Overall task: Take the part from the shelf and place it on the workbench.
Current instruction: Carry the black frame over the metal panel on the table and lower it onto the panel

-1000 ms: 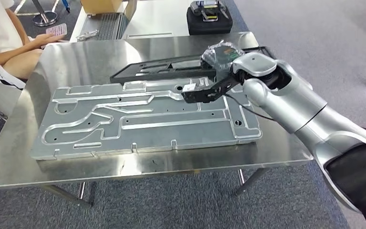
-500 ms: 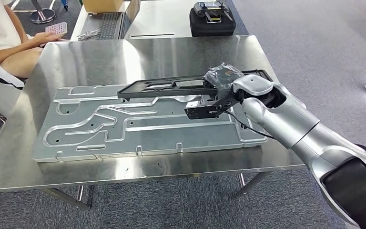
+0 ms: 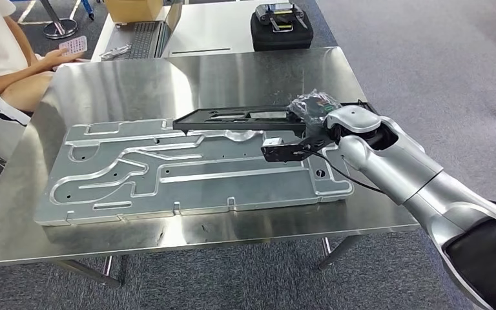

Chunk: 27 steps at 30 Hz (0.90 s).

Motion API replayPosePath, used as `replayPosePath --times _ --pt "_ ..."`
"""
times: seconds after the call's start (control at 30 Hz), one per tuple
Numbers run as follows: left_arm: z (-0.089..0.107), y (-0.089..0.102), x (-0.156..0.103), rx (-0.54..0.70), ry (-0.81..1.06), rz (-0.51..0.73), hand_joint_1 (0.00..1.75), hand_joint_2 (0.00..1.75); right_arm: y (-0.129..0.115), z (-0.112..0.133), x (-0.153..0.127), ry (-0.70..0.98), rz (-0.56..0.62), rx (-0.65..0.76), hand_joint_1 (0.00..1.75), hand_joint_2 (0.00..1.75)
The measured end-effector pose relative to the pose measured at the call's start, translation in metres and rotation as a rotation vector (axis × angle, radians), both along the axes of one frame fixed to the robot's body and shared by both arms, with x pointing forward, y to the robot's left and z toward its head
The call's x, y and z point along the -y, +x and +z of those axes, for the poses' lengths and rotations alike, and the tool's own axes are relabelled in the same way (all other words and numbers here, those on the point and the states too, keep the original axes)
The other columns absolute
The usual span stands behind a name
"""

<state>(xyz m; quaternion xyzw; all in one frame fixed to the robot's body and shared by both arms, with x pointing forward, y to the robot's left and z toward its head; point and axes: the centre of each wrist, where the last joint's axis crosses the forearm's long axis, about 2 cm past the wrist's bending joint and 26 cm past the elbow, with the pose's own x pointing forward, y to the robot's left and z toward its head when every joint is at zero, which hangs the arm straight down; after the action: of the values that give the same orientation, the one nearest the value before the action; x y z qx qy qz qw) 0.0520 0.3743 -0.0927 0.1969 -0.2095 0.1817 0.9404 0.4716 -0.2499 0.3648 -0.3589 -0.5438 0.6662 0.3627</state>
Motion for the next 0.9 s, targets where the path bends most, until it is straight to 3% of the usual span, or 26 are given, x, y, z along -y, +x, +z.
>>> replayPosePath --times 0.13,0.2,0.33,0.9 --pt "0.0 -0.002 -0.002 -0.004 0.004 -0.001 0.0 1.75 0.0 -0.001 0.001 0.006 0.0 -0.005 0.0 0.0" --pt "0.0 -0.002 -0.002 -0.007 0.006 -0.006 0.0 1.75 0.0 -0.001 0.002 0.007 0.001 -0.008 0.0 0.0" --pt "0.001 -0.002 -0.004 -0.013 0.011 -0.003 0.0 0.0 0.0 0.003 0.004 0.013 -0.004 -0.001 0.0 0.0" --pt "0.001 -0.001 -0.003 0.004 0.008 0.008 0.0 0.0 0.002 0.016 0.02 0.019 -0.028 0.024 0.0 0.0"
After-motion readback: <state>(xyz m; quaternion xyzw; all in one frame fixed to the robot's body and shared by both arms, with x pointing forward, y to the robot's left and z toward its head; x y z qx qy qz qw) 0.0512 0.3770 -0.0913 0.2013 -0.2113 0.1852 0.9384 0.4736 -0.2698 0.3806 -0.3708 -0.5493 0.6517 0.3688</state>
